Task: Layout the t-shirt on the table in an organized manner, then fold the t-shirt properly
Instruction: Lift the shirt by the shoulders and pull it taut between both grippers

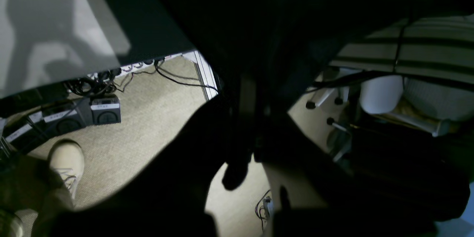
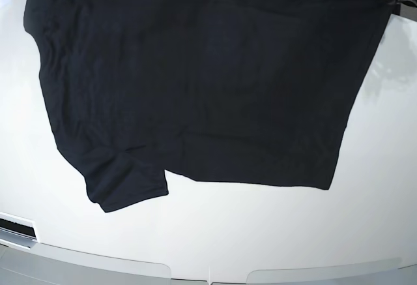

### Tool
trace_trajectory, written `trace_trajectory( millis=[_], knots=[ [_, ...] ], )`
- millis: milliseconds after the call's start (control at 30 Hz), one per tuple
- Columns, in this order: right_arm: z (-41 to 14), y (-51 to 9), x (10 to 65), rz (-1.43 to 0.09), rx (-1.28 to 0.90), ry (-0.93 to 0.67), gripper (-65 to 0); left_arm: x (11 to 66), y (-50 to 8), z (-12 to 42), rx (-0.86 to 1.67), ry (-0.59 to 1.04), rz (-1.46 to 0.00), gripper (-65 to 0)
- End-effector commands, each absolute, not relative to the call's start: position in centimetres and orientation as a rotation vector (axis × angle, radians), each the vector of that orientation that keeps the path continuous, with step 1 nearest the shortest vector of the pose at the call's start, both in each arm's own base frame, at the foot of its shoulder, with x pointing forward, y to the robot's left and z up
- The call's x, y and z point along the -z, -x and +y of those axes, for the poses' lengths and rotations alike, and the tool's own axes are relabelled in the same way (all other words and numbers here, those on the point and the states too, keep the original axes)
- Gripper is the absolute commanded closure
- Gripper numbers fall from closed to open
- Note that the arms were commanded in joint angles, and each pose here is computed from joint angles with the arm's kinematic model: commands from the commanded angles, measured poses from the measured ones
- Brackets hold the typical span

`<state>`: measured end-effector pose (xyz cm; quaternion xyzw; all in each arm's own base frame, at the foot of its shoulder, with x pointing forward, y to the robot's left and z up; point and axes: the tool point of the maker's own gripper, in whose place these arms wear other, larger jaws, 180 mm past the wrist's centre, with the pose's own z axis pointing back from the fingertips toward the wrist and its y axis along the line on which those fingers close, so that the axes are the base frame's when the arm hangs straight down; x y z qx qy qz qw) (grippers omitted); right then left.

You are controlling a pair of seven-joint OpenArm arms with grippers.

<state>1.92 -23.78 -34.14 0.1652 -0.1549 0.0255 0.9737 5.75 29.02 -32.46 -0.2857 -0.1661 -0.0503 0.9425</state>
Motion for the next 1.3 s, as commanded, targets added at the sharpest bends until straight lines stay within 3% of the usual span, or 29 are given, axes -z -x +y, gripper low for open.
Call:
trace_trajectory(
  millis=[0, 167, 367, 567, 700, 933, 1267],
  knots=[
    [-23.9, -2.1, 33.5, -0.329, -0.067, -0.329, 0.0, 31.7, -6.6, 29.1, 0.116, 0.587, -0.372, 0.0],
    [-23.9, -3.1, 33.2, -0.388, -0.057, -0.330, 0.0, 30.6, -9.4, 29.1, 0.086, 0.595, -0.519, 0.0],
    [-24.0, -5.3, 32.3, -0.505, -0.043, -0.329, 0.0, 30.9, -11.1, 29.2, 0.097, 0.561, -0.587, 0.0],
    [-24.5, -6.5, 32.6, -0.523, -0.055, -0.298, 0.0, 30.7, -11.9, 28.9, 0.076, 0.571, -0.641, 0.0],
    [-25.0, -7.0, 32.8, -0.526, -0.065, -0.265, 0.0, 31.1, -11.6, 29.0, 0.083, 0.553, -0.624, 0.0],
    [-25.0, -6.1, 33.2, -0.469, -0.072, -0.263, 0.0, 33.0, -7.9, 29.7, 0.108, 0.499, -0.465, 0.0],
    [-24.7, -5.4, 33.5, -0.428, -0.076, -0.276, 0.0, 33.5, -7.8, 30.7, 0.128, 0.427, -0.476, 0.0]
  ],
)
